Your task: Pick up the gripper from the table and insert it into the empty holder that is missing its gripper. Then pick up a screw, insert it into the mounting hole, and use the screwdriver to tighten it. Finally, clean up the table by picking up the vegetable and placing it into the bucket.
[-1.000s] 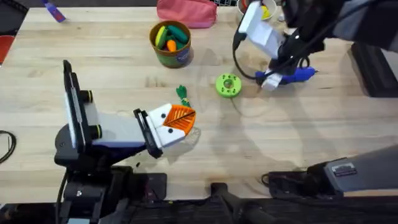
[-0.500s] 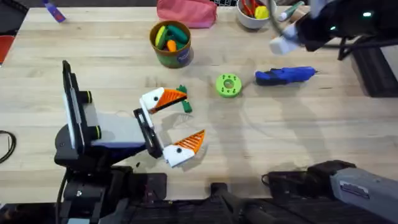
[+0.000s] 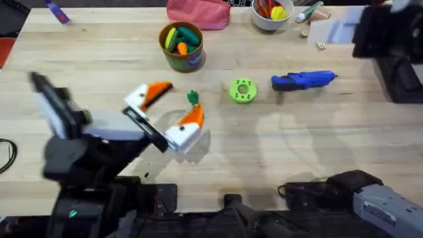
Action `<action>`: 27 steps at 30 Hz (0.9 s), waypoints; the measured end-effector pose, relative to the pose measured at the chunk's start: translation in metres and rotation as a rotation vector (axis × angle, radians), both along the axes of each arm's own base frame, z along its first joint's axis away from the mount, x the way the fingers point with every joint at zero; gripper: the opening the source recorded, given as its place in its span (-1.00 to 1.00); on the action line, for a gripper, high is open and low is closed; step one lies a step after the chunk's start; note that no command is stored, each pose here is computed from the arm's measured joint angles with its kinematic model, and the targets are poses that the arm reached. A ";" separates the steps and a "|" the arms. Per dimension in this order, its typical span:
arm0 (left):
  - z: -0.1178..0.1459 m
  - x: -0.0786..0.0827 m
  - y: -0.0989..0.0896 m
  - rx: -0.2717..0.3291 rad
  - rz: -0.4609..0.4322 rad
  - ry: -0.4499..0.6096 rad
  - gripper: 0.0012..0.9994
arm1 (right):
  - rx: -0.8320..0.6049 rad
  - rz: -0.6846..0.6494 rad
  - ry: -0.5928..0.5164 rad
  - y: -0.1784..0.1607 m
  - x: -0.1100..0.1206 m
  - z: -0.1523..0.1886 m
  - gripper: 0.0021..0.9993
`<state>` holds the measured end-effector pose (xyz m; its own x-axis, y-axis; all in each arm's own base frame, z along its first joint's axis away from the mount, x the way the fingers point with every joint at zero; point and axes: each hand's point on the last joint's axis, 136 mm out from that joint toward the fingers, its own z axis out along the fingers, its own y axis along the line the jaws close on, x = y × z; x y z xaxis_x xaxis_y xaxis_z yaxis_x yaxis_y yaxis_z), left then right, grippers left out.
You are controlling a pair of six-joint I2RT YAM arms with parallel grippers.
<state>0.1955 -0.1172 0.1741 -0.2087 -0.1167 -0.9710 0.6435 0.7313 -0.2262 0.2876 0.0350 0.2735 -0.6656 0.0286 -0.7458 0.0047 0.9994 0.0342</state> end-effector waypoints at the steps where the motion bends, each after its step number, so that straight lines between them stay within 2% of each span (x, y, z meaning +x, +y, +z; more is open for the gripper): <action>1: 0.008 0.002 0.006 0.005 0.042 -0.005 0.97 | 0.003 -0.006 0.019 -0.001 -0.006 -0.003 0.98; 6: 0.059 0.008 0.031 0.041 0.218 -0.023 0.97 | 0.030 -0.056 0.073 -0.009 -0.026 -0.011 0.98; 8: 0.072 0.012 0.038 0.056 0.264 0.005 0.97 | 0.047 -0.090 0.098 -0.014 -0.033 -0.019 0.98; 11: 0.080 0.019 0.046 0.090 0.307 0.103 0.97 | 0.067 -0.129 0.148 -0.017 -0.041 -0.041 0.98; 15: 0.069 0.026 0.055 0.158 0.349 0.336 0.97 | 0.086 -0.162 0.201 -0.018 -0.055 -0.066 0.98; 19: 0.053 0.032 0.061 0.216 0.367 0.535 0.97 | 0.102 -0.175 0.187 -0.020 -0.064 -0.070 0.98; 27: 0.016 0.047 0.062 0.249 0.366 0.749 0.98 | 0.116 -0.182 0.166 -0.020 -0.064 -0.067 0.98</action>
